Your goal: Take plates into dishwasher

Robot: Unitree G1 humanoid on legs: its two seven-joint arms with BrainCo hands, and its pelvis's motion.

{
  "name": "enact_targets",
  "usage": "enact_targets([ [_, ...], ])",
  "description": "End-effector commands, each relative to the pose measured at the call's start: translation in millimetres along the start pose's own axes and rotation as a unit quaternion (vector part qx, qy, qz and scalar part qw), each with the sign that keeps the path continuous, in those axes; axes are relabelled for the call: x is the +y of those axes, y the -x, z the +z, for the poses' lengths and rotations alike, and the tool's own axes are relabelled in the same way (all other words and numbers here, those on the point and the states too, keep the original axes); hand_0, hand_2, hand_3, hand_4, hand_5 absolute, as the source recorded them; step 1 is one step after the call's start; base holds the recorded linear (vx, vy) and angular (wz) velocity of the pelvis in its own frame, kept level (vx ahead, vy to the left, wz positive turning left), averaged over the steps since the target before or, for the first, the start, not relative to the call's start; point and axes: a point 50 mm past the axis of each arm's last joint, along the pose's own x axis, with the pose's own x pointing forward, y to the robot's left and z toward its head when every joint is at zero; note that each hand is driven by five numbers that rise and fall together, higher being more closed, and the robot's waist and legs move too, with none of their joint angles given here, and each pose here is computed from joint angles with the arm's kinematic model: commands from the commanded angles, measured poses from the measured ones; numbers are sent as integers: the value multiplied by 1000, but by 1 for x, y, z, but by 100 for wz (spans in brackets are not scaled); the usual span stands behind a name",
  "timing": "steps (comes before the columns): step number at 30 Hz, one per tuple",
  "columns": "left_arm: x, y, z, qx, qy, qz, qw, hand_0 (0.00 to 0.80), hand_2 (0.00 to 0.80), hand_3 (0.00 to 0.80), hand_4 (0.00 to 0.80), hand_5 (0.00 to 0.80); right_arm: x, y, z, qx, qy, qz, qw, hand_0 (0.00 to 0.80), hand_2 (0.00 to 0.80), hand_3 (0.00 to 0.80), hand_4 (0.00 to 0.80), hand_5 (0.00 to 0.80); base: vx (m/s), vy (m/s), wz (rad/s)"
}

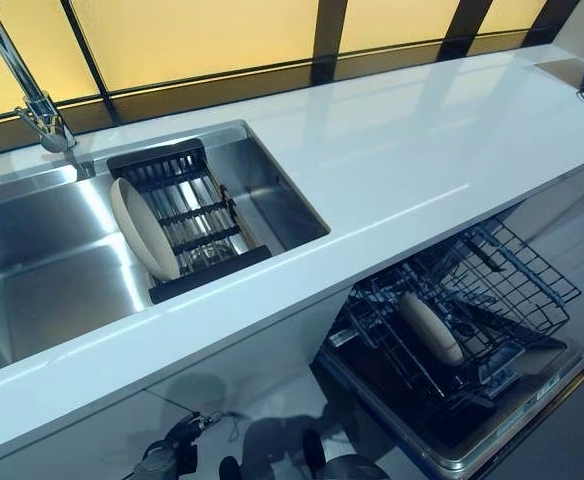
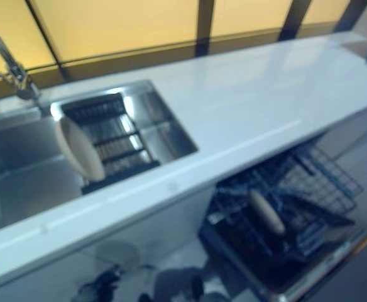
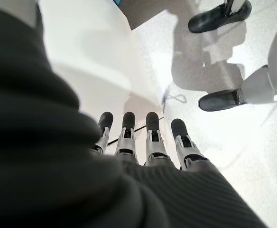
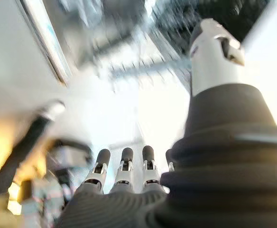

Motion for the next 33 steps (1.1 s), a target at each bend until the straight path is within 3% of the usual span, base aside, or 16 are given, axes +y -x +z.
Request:
enact_targets([
  [1, 23, 1, 10, -13, -18, 31, 999, 0, 0, 0, 0, 0, -46, 19, 36, -38, 44, -105, 993, 0, 0, 0, 0, 0, 1, 10, 15],
  [7, 19, 1, 9, -9, -4, 33, 999, 0, 0, 0, 0, 0, -54, 53, 143, -231, 80, -203, 948, 0, 0, 0, 0, 0, -2, 28, 18],
  [10, 15, 0, 10, -6, 7, 36, 999, 0, 0, 0, 0, 0, -42, 77, 186, -334, 145, -231, 902, 0, 0, 0, 0, 0, 17, 27, 19],
  [13, 13, 0, 7, -4, 20, 42, 999, 0, 0, 0, 0, 0, -16, 104, 222, -429, 220, -264, 835, 0, 0, 0, 0, 0, 33, 23, 22],
  [17, 13, 1, 1, 4, 24, 50, 998, 0, 0, 0, 0, 0, 8, 132, 248, -503, 303, -310, 747, 0, 0, 0, 0, 0, 43, 19, 28],
  [19, 14, 2, -1, 3, 28, 50, 998, 0, 0, 0, 0, 0, 15, 141, 254, -517, 329, -324, 721, 0, 0, 0, 0, 0, -7, 19, 32],
  [33, 13, 3, -3, -5, 44, 50, 998, 0, 0, 0, 0, 0, 60, 148, 268, -549, 429, -309, 647, 0, 0, 0, 0, 0, 6, 24, 13],
])
